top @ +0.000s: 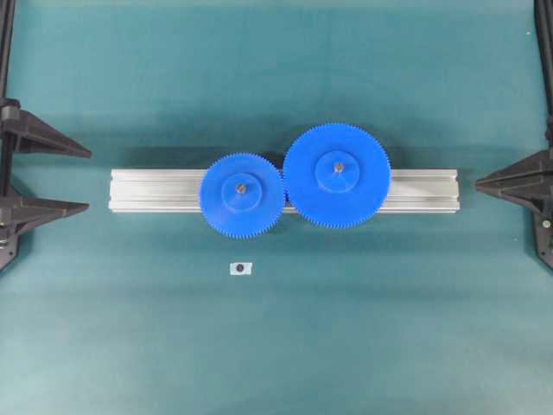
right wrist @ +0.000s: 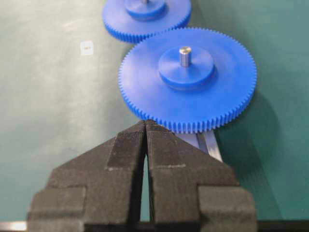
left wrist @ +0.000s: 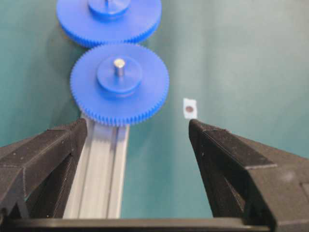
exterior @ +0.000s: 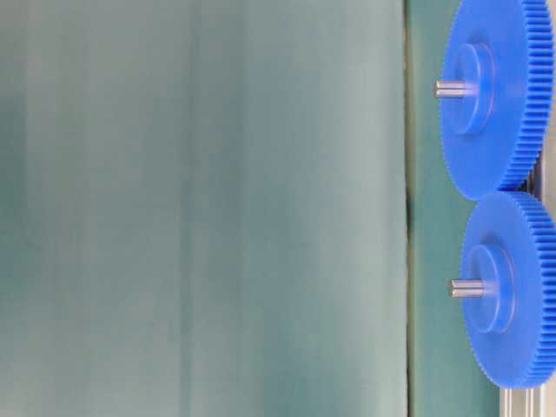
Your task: Insert the small gear onto the shaft.
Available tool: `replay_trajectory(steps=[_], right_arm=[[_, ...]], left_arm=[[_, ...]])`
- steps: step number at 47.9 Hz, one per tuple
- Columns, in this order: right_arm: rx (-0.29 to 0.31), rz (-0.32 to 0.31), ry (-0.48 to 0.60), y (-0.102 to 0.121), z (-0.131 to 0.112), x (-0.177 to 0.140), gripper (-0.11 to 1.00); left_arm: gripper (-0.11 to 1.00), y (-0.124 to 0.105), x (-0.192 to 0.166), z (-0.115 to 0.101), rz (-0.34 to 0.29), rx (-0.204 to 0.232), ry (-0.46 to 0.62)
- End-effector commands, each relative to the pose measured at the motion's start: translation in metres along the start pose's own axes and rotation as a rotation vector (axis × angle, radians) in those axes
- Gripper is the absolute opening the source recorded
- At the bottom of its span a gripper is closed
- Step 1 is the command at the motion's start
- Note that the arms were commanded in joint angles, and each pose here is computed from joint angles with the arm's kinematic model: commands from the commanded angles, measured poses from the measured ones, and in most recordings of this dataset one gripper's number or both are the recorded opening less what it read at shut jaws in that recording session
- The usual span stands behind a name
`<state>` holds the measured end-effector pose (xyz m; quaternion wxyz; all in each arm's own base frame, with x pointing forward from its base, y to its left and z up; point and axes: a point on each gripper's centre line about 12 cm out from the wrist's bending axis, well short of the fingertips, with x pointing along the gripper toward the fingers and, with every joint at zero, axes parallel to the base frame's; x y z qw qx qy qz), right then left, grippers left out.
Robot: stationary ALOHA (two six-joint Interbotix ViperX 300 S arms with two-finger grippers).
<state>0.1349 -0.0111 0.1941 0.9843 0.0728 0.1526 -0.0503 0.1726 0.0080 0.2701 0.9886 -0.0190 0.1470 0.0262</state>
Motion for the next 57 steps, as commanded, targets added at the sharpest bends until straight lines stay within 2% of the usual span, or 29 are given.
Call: replay_trajectory(steps=[1,44,57], right_arm=[[0.008,0.001,-0.012,0.0006,0.0046,0.0001,0.05],[0.006,0.001,-0.011,0.0005,0.0045,0.0003,0.05],[0.008,0.001,-0.012,0.0006,0.0046,0.0001,0.05]], left_arm=[[0.86,0.0004,0.0009,0.0055,0.003,0.001,-0.009],[0.86,0.0005,0.0016,0.0017,0.003,-0.002,0.0],[0.86,0.0006,0.0021,0.0003,0.003,-0.024,0.004]])
